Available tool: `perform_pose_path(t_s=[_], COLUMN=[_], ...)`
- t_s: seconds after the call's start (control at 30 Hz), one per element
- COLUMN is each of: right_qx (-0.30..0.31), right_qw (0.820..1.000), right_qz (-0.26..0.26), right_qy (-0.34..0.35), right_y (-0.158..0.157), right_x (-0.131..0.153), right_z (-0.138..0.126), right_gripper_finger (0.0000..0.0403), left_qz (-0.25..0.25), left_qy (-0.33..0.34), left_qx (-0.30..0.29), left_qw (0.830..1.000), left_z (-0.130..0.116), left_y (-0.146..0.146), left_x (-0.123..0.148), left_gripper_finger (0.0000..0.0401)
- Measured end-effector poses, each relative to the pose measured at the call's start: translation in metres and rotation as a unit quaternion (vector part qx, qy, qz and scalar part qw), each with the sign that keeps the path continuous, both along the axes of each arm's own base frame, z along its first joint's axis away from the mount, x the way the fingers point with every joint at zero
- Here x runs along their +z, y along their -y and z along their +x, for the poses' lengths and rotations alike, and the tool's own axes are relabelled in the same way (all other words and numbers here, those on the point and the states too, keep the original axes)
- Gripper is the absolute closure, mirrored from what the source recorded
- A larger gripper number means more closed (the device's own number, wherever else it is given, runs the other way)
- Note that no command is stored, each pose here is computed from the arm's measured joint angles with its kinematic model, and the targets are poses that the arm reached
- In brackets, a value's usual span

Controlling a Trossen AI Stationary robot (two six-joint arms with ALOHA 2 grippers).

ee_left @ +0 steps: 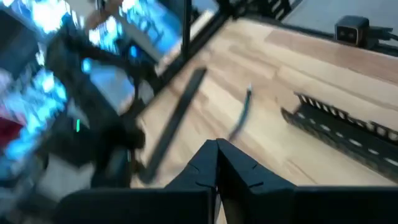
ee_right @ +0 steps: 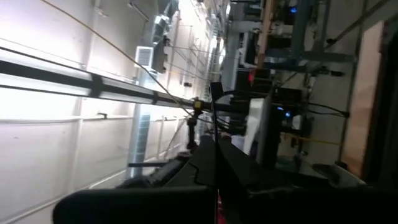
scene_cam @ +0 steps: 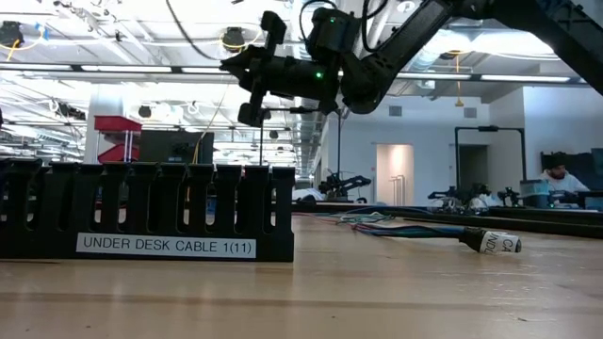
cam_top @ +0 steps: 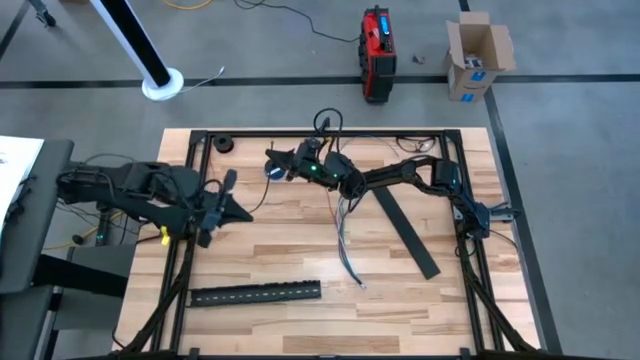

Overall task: Ziptie cables
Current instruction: Wrap the cable wires with the black zip tie

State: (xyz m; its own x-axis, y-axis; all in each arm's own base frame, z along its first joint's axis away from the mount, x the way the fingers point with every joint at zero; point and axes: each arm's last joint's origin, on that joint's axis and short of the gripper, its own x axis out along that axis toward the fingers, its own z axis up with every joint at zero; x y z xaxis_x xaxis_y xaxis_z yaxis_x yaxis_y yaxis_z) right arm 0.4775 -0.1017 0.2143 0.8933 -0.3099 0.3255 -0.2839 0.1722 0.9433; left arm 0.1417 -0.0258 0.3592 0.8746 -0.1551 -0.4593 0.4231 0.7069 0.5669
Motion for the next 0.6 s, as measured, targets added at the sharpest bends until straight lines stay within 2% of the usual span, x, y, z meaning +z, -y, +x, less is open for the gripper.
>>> perform_pose_path(t_s=[0.13,0.3,0.4,0.43,0.5,0.6], right_qx=[0.003,0.002,0.005,0.005,0.007,0.004], right_qw=[1.0,1.0,1.0,1.0,0.999,0.999], right_qz=[0.0,-0.004,-0.006,-0.006,-0.006,-0.004], right_qy=[0.001,0.019,0.029,0.03,0.032,0.033], right_y=[-0.004,-0.003,-0.005,-0.006,-0.009,-0.012], right_x=[0.0,0.003,0.005,0.006,0.006,0.006], right_z=[0.001,-0.001,-0.001,-0.001,-0.001,0.0], right_gripper_finger=[0.0403,0.0403,0.0403,0.0403,0.0403,0.0403], left_qz=[0.001,0.096,0.126,0.124,0.075,0.04], left_qy=[-0.06,-0.145,-0.134,-0.127,-0.138,-0.23], left_qx=[0.03,-0.042,-0.076,-0.074,-0.042,0.014], left_qw=[0.998,0.984,0.98,0.981,0.987,0.972], left_z=[-0.02,-0.034,-0.032,-0.029,-0.025,-0.03], left_y=[-0.005,-0.007,-0.006,-0.005,-0.004,-0.006], left_x=[-0.008,-0.023,-0.023,-0.022,-0.022,-0.04], left_gripper_finger=[0.0401,0.0401,0.0401,0.0401,0.0401,0.0401])
